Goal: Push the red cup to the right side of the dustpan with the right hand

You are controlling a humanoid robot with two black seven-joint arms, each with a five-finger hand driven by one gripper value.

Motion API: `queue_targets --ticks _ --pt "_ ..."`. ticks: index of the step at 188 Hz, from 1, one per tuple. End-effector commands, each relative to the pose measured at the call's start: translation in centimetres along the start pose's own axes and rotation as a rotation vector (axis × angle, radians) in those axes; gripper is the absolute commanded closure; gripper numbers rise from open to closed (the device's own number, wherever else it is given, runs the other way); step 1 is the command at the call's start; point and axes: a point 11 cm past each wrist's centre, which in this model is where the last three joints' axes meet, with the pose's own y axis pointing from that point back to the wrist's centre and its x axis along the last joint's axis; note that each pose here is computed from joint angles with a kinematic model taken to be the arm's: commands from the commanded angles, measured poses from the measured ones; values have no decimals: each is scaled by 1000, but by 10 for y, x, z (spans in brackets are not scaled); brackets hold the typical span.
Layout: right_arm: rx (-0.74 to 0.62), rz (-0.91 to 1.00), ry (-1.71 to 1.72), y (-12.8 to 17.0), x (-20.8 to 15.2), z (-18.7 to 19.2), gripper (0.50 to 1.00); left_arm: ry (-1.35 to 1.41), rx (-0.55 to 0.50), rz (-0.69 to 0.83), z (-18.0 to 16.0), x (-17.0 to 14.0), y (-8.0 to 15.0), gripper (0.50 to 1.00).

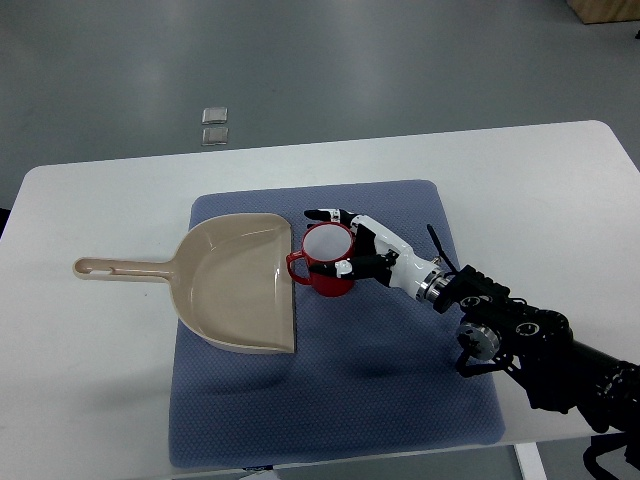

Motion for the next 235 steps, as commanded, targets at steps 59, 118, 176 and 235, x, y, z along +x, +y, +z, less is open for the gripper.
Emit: queue_targets --ticks 59,118,176,235 --pt "25 -20 -22 0 10 -14 566 0 0 1 0 0 0 500" --pt "67 40 -2 6 43 -40 566 -1 0 0 0 0 0 500" --pt "217 257 -111 25 110 -91 566 -6 1 -3 0 -1 0 500" --pt "252 316 -218 21 101 -76 566 -5 0 -3 0 -1 0 500"
